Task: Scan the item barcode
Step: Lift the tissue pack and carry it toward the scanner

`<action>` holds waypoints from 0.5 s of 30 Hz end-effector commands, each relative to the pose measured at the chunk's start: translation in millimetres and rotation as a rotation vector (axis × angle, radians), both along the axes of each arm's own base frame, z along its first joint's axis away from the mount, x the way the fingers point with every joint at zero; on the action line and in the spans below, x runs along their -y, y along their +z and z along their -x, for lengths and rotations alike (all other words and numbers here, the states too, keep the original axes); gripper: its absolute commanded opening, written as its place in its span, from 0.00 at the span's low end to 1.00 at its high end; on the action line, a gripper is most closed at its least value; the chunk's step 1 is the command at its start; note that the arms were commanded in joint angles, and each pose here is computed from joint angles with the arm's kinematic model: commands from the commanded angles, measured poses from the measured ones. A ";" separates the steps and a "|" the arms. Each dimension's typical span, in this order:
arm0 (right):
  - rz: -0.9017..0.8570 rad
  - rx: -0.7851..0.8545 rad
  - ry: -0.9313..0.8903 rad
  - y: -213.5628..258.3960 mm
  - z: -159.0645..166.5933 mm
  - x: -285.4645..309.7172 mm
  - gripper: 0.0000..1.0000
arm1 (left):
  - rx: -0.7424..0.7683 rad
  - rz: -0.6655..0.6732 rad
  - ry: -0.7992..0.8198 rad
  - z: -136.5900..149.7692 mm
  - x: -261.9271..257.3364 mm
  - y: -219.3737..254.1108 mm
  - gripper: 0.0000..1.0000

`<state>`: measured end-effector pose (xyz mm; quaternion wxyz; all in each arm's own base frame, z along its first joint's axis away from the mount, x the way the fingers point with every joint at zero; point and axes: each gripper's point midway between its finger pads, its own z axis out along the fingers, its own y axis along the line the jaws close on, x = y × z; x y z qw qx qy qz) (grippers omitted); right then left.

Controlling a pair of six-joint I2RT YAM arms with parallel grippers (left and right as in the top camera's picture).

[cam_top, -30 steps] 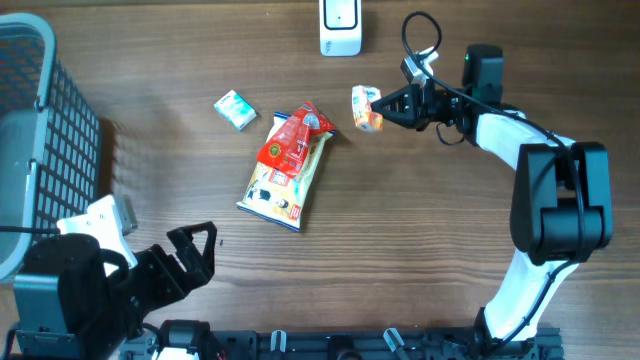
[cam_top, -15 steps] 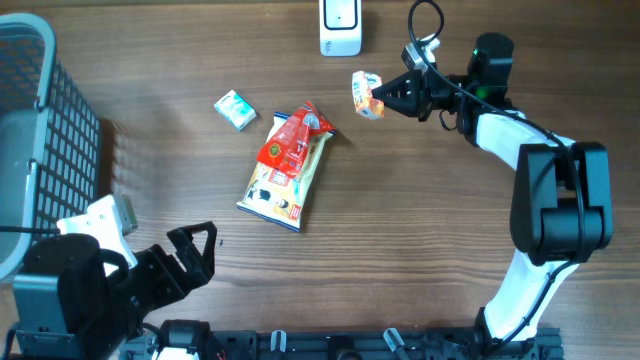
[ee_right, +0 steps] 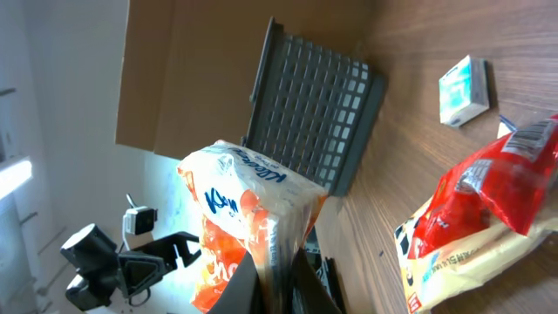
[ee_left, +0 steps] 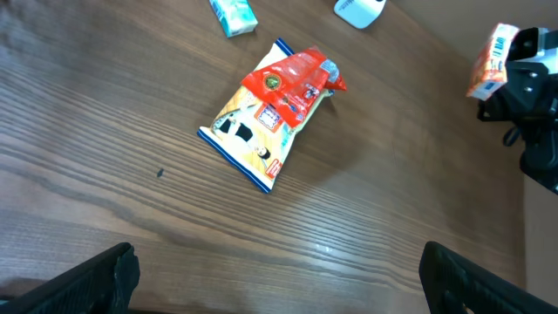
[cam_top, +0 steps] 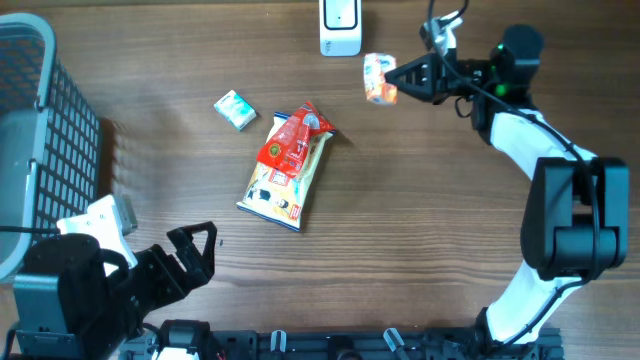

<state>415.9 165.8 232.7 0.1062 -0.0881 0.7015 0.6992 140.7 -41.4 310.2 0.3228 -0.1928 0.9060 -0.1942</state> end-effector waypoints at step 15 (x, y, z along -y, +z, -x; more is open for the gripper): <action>0.013 0.221 0.063 78.8 47.3 -0.6 0.04 | -0.001 0.005 0.004 0.0 0.1 -0.9 1.00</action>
